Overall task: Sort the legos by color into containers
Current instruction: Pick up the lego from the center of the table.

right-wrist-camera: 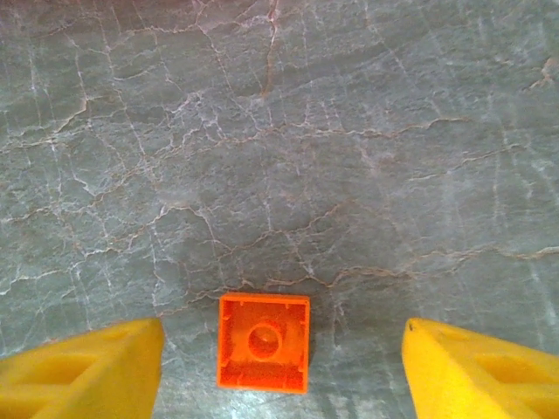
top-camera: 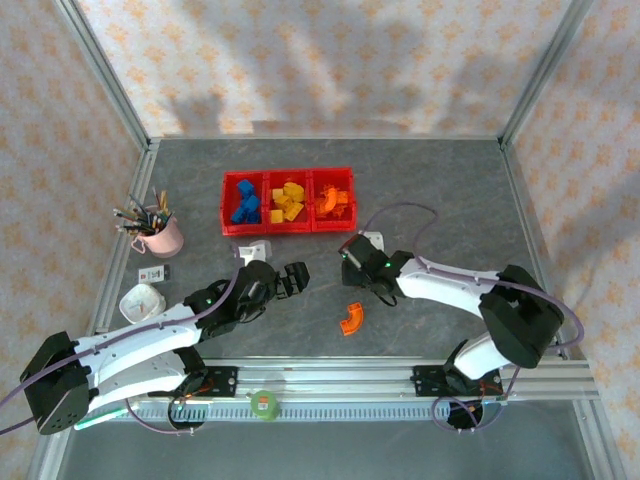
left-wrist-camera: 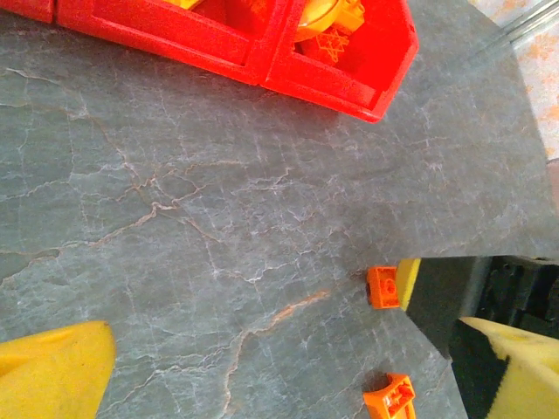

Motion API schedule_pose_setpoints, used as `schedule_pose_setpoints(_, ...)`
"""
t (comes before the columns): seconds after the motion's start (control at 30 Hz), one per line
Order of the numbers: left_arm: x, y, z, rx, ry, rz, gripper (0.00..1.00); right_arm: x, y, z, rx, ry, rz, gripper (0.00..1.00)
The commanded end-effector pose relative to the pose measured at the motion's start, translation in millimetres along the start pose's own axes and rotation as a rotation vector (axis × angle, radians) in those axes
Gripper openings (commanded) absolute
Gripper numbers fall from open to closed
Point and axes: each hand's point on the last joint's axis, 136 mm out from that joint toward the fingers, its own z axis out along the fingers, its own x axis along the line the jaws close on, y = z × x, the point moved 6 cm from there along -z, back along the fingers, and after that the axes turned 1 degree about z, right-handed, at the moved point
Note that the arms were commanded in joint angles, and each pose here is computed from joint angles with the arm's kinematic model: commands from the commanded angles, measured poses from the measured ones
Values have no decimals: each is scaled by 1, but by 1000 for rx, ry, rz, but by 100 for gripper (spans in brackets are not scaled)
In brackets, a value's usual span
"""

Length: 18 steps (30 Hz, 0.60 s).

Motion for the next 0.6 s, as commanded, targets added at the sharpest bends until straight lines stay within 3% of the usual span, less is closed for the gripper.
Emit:
schedule_pose_setpoints(0.0, 1, 2, 1, -42, 11, -16, 99, 4, -3, 9, -1, -5, 2, 67)
schedule_pose_setpoints(0.57, 3, 1, 6, -43, 34, -5, 99, 0, -16, 32, 41, -90, -52, 37)
